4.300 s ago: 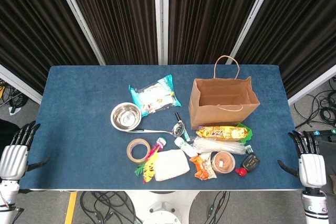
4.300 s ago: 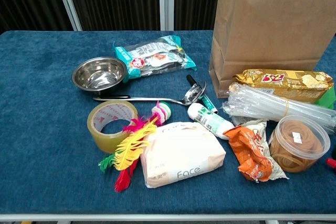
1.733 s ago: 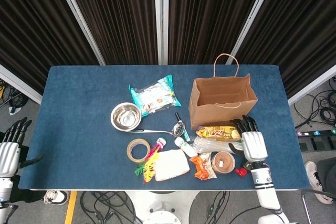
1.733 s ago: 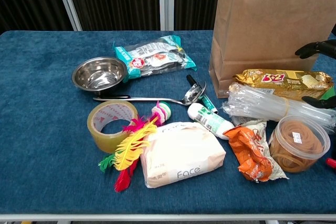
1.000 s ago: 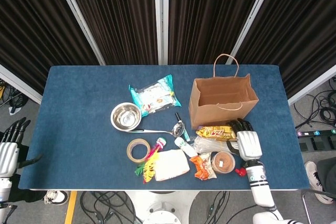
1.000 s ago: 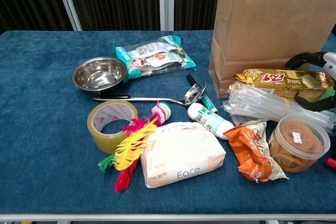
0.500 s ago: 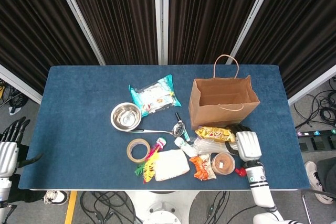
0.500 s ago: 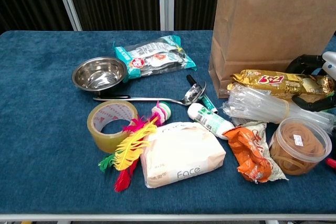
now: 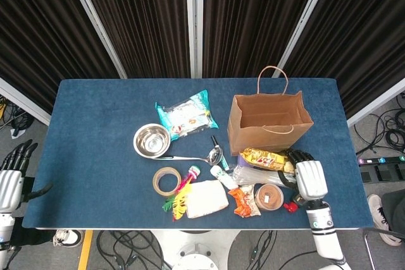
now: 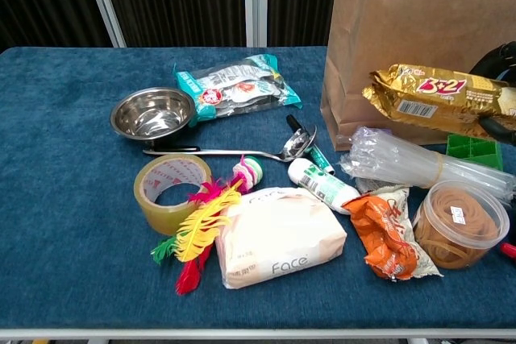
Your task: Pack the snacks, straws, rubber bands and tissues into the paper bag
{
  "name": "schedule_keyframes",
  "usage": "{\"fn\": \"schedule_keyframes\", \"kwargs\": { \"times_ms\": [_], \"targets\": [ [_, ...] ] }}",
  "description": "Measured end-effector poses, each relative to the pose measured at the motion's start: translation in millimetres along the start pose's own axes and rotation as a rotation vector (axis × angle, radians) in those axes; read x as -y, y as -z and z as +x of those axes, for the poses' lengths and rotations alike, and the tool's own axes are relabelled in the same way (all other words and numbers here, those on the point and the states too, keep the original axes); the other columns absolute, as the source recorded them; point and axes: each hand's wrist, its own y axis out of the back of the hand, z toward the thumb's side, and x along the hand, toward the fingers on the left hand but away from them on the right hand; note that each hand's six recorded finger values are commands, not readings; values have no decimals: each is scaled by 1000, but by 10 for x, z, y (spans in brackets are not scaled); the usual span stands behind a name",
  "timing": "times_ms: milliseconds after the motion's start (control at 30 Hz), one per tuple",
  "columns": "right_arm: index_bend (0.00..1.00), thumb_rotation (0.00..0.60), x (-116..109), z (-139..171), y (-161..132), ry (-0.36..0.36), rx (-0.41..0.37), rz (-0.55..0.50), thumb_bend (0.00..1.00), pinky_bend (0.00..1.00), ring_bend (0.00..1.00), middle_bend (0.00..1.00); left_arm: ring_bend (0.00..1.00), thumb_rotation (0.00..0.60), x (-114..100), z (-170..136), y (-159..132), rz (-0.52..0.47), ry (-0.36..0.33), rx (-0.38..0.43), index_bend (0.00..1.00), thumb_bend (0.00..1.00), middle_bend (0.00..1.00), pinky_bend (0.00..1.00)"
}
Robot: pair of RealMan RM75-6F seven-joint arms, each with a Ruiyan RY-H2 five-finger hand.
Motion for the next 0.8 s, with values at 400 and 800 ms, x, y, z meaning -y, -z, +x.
{"fn": "schedule_keyframes", "kwargs": {
  "times_ms": [400,800],
  "targets": [
    [530,600,-684,156,-666,134,-245,-87,305,457,370,443,12,600,-48,-9,-60,10,-10,7,85,20,137,144],
    [530,600,-1729,-32,-1078,425,-364,-212,305,459,371,443,12,600,-68,45,-43,2,-9,4,85,20,138,144]
  ]
}}
